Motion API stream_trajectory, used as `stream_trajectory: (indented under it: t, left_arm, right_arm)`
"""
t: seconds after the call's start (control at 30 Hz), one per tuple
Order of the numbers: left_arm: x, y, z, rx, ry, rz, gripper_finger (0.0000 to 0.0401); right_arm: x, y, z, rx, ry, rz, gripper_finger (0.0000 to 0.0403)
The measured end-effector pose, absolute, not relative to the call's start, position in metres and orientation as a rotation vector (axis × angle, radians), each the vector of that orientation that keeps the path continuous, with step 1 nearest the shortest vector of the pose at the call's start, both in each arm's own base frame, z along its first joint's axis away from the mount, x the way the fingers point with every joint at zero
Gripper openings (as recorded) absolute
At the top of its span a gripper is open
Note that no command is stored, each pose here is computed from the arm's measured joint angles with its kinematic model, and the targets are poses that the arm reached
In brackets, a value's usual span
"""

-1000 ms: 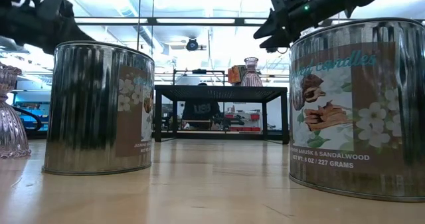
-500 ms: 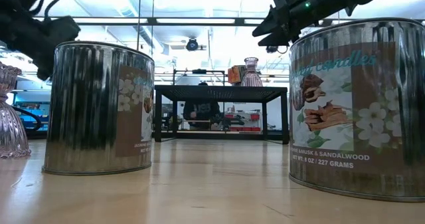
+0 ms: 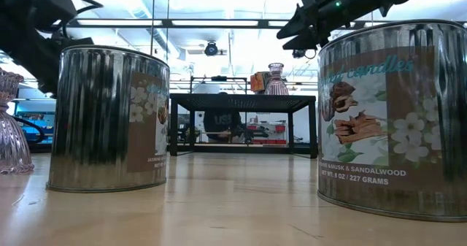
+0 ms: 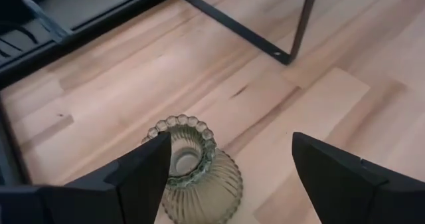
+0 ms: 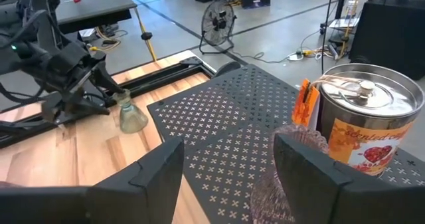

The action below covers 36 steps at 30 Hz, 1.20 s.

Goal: Pick & Place candle stick holders
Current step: Put the green candle holder on the shelf

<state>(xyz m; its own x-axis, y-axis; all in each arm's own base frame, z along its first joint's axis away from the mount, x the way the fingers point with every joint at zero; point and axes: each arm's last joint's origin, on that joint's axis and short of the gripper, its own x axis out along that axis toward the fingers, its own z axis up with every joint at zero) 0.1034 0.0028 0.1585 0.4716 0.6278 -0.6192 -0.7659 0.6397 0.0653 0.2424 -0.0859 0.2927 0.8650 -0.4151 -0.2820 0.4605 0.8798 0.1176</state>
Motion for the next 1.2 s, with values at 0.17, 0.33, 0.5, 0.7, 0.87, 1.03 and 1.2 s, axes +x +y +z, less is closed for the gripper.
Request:
stream_trajectory:
  t: [0.17,0.33,0.5,0.7,0.87,1.03,1.2]
  left_arm:
    - [0.109,0.002,0.159,-0.241,0.622,0.849,0.0316]
    - [0.116,0.0,0.164,-0.263,0.582,0.765,0.0316]
    - [0.118,-0.001,0.176,-0.256,0.569,0.757,0.0316]
    - [0.114,0.0,0.194,-0.243,0.613,0.793,0.0316]
    - [0.102,0.002,0.19,-0.287,0.694,0.873,0.0316]
    - [0.099,0.003,0.189,-0.335,0.681,0.92,0.0316]
    - [0.1,0.002,0.188,-0.349,0.702,0.906,0.0316]
  right_arm:
    - [0.243,-0.086,0.293,0.184,0.254,-0.461,0.0231]
    - [0.242,-0.086,0.293,0.183,0.255,-0.461,0.0231]
    - [0.242,-0.086,0.292,0.184,0.261,-0.461,0.0231]
    - [0.242,-0.086,0.291,0.183,0.271,-0.462,0.0231]
    - [0.242,-0.086,0.291,0.184,0.274,-0.462,0.0231]
    - [0.242,-0.086,0.291,0.184,0.274,-0.462,0.0231]
    - [0.242,-0.086,0.291,0.184,0.274,-0.462,0.0231]
